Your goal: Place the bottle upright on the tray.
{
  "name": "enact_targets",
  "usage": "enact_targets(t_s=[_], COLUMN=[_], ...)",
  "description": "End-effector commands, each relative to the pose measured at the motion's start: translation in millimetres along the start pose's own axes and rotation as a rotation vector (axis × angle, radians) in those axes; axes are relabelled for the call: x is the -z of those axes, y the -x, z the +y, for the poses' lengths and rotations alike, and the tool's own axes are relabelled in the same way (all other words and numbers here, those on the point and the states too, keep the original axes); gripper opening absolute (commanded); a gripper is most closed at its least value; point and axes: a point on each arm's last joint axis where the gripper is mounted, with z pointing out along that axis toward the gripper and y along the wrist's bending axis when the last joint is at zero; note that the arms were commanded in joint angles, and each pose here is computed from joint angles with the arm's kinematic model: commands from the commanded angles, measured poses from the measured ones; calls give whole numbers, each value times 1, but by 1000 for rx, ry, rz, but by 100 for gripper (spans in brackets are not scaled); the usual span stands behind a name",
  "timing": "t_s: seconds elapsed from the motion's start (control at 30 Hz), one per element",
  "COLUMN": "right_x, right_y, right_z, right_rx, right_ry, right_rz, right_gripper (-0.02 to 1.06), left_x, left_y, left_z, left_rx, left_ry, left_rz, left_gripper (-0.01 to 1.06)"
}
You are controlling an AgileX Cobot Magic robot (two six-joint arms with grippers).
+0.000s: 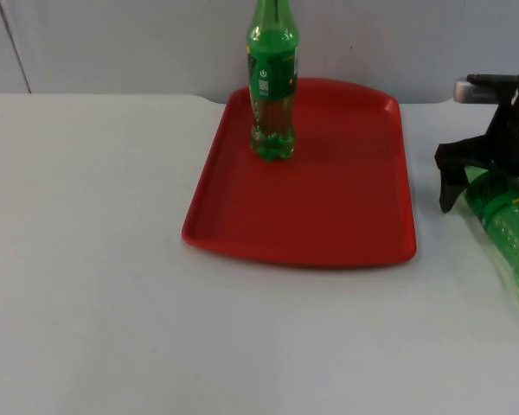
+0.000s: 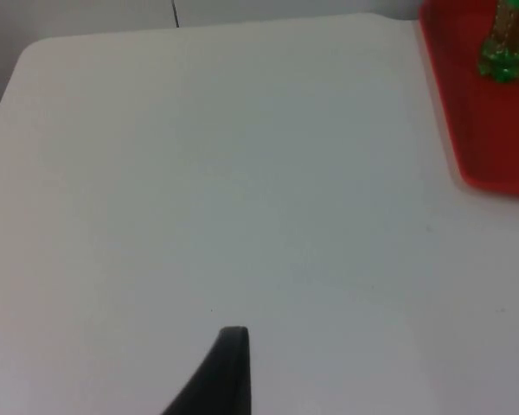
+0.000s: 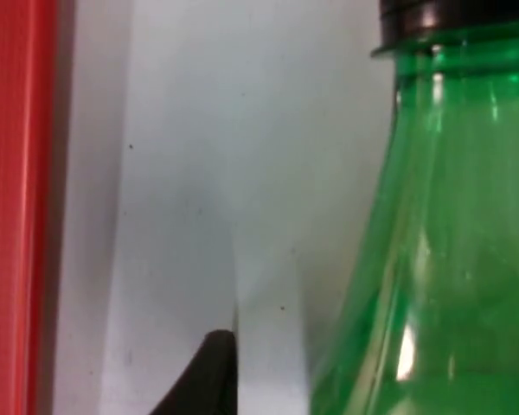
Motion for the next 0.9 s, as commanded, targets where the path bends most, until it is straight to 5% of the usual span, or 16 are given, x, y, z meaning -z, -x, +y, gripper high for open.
enact_targets(t_s=[0.0,0.2,0.33,0.37,0.5,0.53,0.6,0.87], right_x=[-8,-16,-15,-15,-11,-11,-5,39], right_y=[-4,-11,-11,-11,-8,-8,-4,15], right_z=[1,1,1,1,1,1,2,4], right_rx=[-18,-41,-64,-64,-53,-53,-29,43], right_ry=[11,14,12,12,8,8,8,21], right_rz=[8,33,38,38,50,50,54,-12], right_gripper=[103,92,64,64,23,23,4,0], left_x=[-1,-1,-1,-1,-1,-1,-1,-1], left_y=[-1,-1,-1,-1,-1,-1,-1,-1], left_z=[0,0,0,0,0,0,0,0], left_rx=[2,2,2,2,2,2,2,2], left_ry=[4,4,4,4,4,4,4,4], left_rz=[0,0,0,0,0,0,0,0], left_gripper=[105,105,105,105,105,105,105,105])
